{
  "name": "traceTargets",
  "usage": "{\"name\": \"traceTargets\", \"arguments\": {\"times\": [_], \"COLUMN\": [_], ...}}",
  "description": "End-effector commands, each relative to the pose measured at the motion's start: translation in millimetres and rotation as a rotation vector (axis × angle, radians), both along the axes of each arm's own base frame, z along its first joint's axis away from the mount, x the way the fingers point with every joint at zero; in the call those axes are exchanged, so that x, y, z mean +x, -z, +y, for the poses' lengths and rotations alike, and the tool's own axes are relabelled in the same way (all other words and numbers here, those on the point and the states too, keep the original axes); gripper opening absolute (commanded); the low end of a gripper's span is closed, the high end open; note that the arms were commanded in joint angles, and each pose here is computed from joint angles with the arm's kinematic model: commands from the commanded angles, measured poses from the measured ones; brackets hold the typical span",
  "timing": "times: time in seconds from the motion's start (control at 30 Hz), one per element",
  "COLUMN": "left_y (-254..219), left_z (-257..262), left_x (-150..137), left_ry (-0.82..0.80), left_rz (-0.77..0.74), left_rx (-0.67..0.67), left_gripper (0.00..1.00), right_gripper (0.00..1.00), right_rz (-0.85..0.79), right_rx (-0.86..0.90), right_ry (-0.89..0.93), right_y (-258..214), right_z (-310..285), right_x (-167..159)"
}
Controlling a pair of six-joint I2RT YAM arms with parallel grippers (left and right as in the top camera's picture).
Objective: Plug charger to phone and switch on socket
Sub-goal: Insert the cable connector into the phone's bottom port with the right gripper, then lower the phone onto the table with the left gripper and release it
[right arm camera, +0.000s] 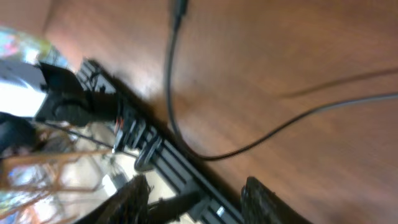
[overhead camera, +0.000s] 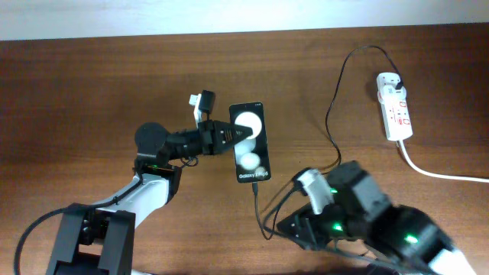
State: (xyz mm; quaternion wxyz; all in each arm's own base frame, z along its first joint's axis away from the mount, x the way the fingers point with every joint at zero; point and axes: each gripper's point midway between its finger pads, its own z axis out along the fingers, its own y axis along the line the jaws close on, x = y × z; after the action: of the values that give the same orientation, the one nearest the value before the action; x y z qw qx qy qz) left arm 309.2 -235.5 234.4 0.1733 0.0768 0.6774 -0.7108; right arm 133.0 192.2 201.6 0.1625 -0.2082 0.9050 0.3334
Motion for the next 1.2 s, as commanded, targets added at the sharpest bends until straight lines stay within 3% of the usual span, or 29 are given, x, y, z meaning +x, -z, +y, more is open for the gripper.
{"name": "traceTargets", "arguments": {"times": [0.0, 0.03, 0.1, 0.17, 0.23, 0.33, 0.4, 0.5, 0.67, 0.77, 0.93, 1.0, 1.07, 1.1, 1.17], "left_y": [-14, -17, -22, -16, -7, 3, 19, 76, 149, 189, 219, 219, 219, 219, 220], "left_z": [-14, -24, -48, -78, -112, -123, -116, -81, -43, -39, -38, -38, -37, -37, -37], "left_x": [11, 10, 10, 10, 10, 14, 13, 26, 53, 51, 45, 46, 46, 46, 45], "left_ry": [-0.091, -0.096, -0.094, -0.078, -0.061, -0.116, -0.070, -0.051, -0.105, -0.078, -0.048, -0.050, -0.050, -0.050, -0.050], "left_rz": [-0.034, -0.034, -0.039, -0.032, -0.025, -0.095, -0.119, 0.008, 0.256, 0.339, 0.398, 0.397, 0.397, 0.397, 0.398], "left_rx": [-0.038, -0.047, -0.036, 0.044, 0.226, 0.531, 0.668, 0.810, 0.895, 0.939, 0.965, 0.968, 0.968, 0.969, 0.969], "left_gripper": [0.00, 0.00, 0.00, 0.00, 0.00, 0.00, 0.00, 0.00, 0.01, 0.07, 0.07, 0.14, 0.28, 0.41, 0.51], "right_gripper": [0.50, 0.51, 0.65, 0.70, 0.76, 0.86, 0.99, 0.99, 0.99, 0.99, 0.99, 0.99, 0.99, 0.99, 0.99], "right_rz": [-0.261, -0.295, -0.338, -0.352, -0.353, -0.355, -0.358, -0.360, -0.358, -0.358, -0.359, -0.359, -0.359, -0.356, -0.346], "right_rx": [-0.130, -0.146, -0.171, -0.179, -0.181, -0.206, -0.207, -0.205, -0.206, -0.206, -0.206, -0.206, -0.206, -0.208, -0.218], "right_ry": [0.162, 0.193, 0.241, 0.255, 0.258, 0.282, 0.285, 0.285, 0.285, 0.285, 0.284, 0.285, 0.284, 0.284, 0.281], "right_y": [-63, -78, -104, -115, -115, -111, -112, -112, -111, -111, -111, -112, -111, -110, -105], "right_z": [-47, -58, -81, -95, -104, -115, -116, -116, -115, -115, -115, -115, -115, -115, -114], "right_x": [20, 17, 5, -9, -21, -27, -27, -27, -27, -26, -26, -26, -26, -25, -25]}}
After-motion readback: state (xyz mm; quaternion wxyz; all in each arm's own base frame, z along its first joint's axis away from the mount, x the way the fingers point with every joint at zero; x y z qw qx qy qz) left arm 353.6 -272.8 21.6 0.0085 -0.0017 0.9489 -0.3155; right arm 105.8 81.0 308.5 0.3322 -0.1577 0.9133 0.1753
